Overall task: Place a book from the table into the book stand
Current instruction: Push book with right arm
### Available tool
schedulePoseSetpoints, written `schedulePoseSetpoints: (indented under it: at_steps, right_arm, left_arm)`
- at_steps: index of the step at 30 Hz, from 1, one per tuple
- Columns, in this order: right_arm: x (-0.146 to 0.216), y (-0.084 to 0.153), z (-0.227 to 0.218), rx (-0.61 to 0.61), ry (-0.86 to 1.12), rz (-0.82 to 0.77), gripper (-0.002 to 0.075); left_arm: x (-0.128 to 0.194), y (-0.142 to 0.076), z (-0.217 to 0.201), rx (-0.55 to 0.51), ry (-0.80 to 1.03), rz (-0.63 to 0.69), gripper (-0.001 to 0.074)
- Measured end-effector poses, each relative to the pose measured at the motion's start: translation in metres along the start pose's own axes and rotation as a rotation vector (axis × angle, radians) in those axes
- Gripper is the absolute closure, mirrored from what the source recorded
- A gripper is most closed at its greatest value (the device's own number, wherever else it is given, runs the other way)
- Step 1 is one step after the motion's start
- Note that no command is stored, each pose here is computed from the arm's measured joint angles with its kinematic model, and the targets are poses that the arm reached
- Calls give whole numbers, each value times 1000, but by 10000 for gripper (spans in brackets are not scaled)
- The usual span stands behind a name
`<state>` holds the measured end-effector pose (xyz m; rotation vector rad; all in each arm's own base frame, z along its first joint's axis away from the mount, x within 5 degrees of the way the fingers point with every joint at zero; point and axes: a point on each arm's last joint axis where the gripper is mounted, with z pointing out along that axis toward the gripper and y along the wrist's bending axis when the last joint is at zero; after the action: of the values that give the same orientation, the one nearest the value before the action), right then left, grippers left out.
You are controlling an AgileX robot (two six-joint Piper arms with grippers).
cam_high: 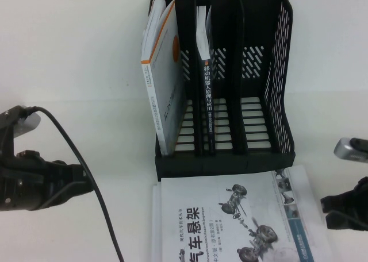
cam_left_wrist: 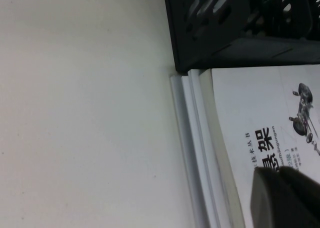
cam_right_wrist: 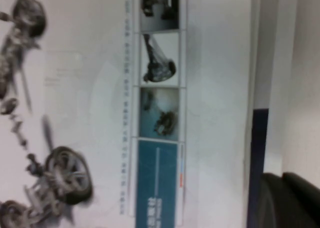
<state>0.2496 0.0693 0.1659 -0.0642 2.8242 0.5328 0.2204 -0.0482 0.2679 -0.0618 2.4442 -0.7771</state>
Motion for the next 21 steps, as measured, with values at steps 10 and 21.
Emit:
schedulePoseSetpoints:
  at_steps: [10,21]
  right_arm:
    - [0,-4,16,4,41,34,727]
    - [1,13,20,-30,36,-33,727]
  left_arm:
    - [-2,-1,-1,7,-7,2,738]
    - [-2,-2,-1,18,-15,-6,738]
